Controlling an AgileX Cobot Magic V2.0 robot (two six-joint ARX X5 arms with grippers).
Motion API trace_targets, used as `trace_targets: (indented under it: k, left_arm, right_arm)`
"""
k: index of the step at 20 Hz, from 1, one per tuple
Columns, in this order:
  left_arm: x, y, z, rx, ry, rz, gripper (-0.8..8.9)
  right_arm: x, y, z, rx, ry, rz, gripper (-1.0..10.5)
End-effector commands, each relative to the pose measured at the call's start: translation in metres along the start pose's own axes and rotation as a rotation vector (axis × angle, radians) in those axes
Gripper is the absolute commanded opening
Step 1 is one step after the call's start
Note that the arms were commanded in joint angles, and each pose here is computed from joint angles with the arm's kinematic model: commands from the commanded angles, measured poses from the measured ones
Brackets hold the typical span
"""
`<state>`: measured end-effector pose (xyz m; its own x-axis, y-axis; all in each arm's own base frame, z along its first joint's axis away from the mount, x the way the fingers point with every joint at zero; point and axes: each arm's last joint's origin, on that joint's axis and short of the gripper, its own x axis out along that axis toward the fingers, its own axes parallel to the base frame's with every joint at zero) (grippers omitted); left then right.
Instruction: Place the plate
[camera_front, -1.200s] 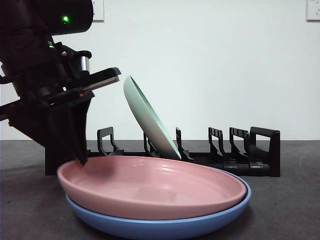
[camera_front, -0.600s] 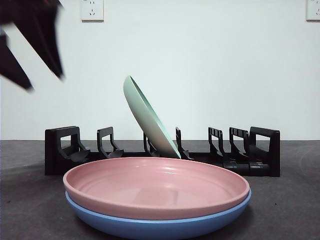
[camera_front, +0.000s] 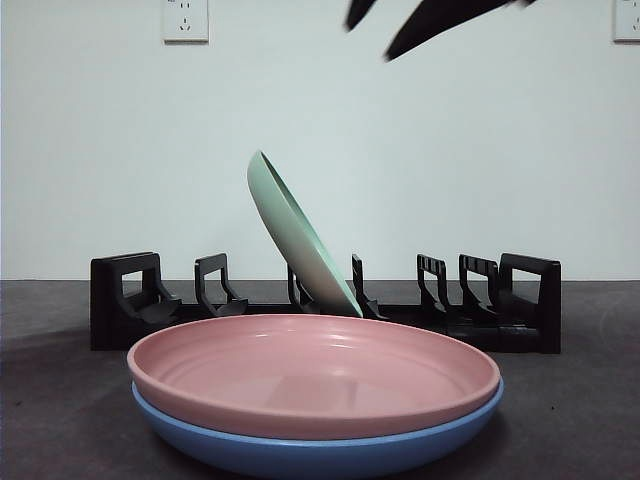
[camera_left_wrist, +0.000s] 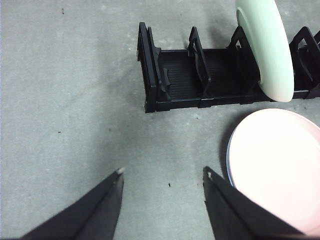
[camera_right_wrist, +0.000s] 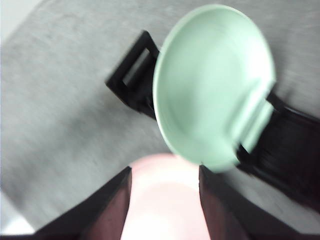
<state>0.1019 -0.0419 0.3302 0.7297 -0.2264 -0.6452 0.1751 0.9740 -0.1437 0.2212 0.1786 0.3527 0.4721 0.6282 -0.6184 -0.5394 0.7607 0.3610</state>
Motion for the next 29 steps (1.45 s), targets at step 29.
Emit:
trace_targets:
  k: [29]
  left_arm:
    - [-0.004, -0.001, 0.007, 0.003, -0.040, -0.004, 2.50]
  right_arm:
    - [0.146, -0.013, 0.057, 0.016, 0.171, 0.089, 0.2]
